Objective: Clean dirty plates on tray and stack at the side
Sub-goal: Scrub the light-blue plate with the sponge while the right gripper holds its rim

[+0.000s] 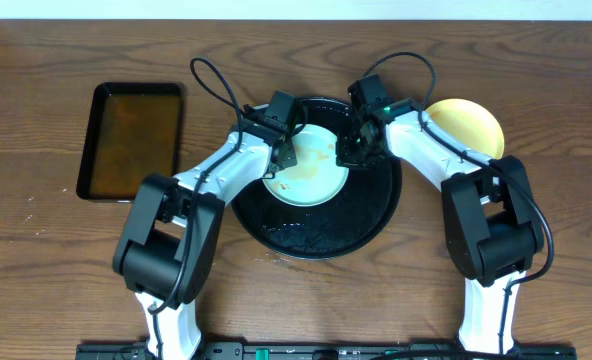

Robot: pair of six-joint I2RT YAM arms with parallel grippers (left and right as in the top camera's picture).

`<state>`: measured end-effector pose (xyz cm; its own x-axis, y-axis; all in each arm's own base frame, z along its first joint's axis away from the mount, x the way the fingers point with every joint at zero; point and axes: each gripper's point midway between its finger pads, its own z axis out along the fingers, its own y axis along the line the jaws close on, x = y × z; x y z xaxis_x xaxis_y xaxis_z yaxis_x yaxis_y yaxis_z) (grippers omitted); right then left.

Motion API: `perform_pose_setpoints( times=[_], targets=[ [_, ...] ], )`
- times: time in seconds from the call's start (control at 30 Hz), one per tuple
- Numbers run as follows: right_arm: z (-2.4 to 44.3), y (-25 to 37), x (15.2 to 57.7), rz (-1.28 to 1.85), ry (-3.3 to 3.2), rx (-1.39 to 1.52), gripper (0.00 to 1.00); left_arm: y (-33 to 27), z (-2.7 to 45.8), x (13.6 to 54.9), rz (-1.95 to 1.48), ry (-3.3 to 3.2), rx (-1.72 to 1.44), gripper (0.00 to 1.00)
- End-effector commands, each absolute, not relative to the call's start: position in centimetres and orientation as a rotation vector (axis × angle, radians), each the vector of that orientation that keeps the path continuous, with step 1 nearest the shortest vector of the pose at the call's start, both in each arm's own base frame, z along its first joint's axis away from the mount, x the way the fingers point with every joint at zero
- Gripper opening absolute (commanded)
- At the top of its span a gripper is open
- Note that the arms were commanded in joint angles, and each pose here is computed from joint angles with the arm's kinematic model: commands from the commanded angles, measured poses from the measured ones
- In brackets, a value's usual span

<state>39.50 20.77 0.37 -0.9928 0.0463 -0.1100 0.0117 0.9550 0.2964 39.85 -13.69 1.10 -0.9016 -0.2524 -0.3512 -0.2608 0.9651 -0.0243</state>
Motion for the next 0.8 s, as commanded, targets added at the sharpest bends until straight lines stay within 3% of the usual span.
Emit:
perform_pose_setpoints(
  times=[0.0,0.17,0.3,0.77],
  targets=[
    [-2.7,17.4,38.6,0.225,3.051,0.132,0.02,-7.1,3.5,40.2,0.314,2.647,-0.427,0.08],
    [-2.7,17.4,38.7,0.228,3.048,0.132,0.02,-12.6,7.9,40.6,-0.107,2.626,-0.364,0.08],
    [-2.7,17.4,38.8,0.230,3.043,0.132,0.02,-17.2,8.0,40.1,-0.383,2.663,-0.341,0.08],
    [-2.7,17.4,38.8,0.228,3.045,0.132,0.02,-23.0,-0.6,34.2,-0.323,2.934,-0.242,0.08]
  ],
)
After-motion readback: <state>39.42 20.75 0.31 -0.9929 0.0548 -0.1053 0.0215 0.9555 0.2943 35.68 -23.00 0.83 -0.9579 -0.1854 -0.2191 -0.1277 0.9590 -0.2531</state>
